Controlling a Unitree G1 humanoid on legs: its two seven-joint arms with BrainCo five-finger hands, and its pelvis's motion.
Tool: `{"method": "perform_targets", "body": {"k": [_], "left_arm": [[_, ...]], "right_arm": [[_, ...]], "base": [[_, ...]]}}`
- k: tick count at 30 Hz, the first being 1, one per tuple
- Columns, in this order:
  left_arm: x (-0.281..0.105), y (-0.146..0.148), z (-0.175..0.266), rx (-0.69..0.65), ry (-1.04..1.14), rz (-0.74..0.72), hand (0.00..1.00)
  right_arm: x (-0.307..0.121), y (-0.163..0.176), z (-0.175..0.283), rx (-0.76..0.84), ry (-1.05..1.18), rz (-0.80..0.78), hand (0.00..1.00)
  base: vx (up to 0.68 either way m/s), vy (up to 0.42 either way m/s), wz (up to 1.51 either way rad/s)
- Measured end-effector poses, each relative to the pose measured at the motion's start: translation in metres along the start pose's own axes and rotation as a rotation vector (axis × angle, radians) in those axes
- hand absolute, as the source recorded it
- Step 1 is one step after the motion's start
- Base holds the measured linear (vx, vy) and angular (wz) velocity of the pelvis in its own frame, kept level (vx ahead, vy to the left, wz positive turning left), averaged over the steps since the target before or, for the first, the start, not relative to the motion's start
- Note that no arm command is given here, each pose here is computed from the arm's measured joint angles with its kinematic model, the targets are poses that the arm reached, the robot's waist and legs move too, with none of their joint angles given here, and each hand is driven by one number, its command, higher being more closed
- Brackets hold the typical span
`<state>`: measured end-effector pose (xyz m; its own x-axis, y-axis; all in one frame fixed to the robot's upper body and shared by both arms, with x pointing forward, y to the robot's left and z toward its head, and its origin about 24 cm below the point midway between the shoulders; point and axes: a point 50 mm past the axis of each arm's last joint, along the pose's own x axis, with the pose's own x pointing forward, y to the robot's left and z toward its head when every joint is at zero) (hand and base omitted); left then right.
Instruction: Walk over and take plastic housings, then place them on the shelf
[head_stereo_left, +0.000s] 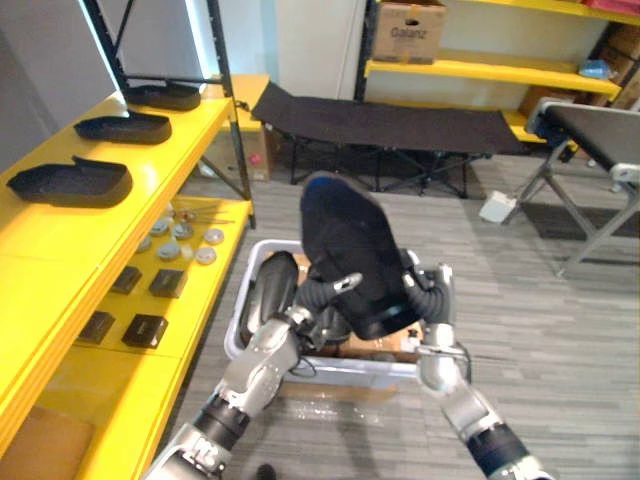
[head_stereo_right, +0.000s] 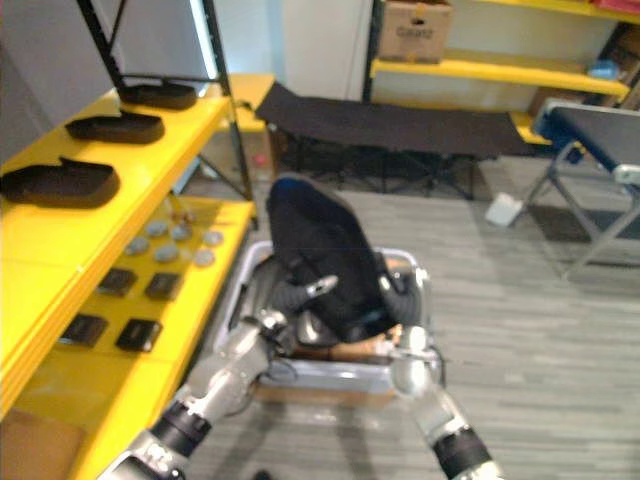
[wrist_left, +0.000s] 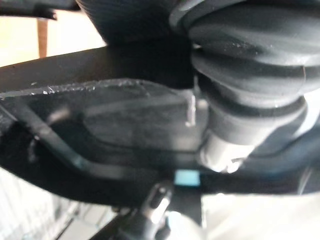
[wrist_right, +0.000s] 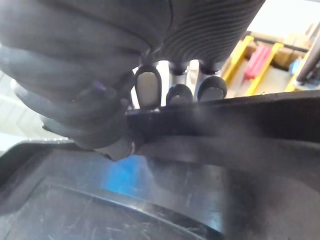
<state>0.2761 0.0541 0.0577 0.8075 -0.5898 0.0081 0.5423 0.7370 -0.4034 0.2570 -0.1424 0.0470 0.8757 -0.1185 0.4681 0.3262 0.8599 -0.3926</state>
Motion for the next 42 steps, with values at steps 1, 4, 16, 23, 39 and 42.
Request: {"method": "perform_targets", "body": {"k": [1,4,16,23,39,42], "left_arm": [[0.0,0.0,-0.001,0.006,0.006,-0.006,0.0],[-0.004,-0.001,-0.008,0.058,0.056,-0.038,1.0],[-0.011,0.008,-0.02,0.119,0.093,0.023,1.0],[-0.016,0.012,-0.022,0.102,0.064,0.082,1.0],[-0.022,0.011,-0.022,0.017,-0.041,0.197,1.0],[-0.025,0.009,-0.016,0.082,-0.072,0.217,1.0]], "right_arm": [[0.0,0.0,0.0,0.0,0.0,0.0,1.0],[0.0,-0.001,-0.001,-0.006,-0.003,0.004,1.0],[-0.002,0.005,0.003,-0.003,-0.029,0.054,1.0],[-0.002,0.009,0.006,0.004,-0.044,0.071,1.0],[0.003,0.02,0.015,0.077,-0.033,0.039,0.0],[0.003,0.02,0.016,0.109,-0.018,0.028,0.0]], "base": [[0.0,0.0,0.0],[0.0,0.0,0.0],[0.0,0.0,0.0],[0.0,0.0,0.0],[0.0,0.0,0.0],[0.0,0.0,0.0]]}}
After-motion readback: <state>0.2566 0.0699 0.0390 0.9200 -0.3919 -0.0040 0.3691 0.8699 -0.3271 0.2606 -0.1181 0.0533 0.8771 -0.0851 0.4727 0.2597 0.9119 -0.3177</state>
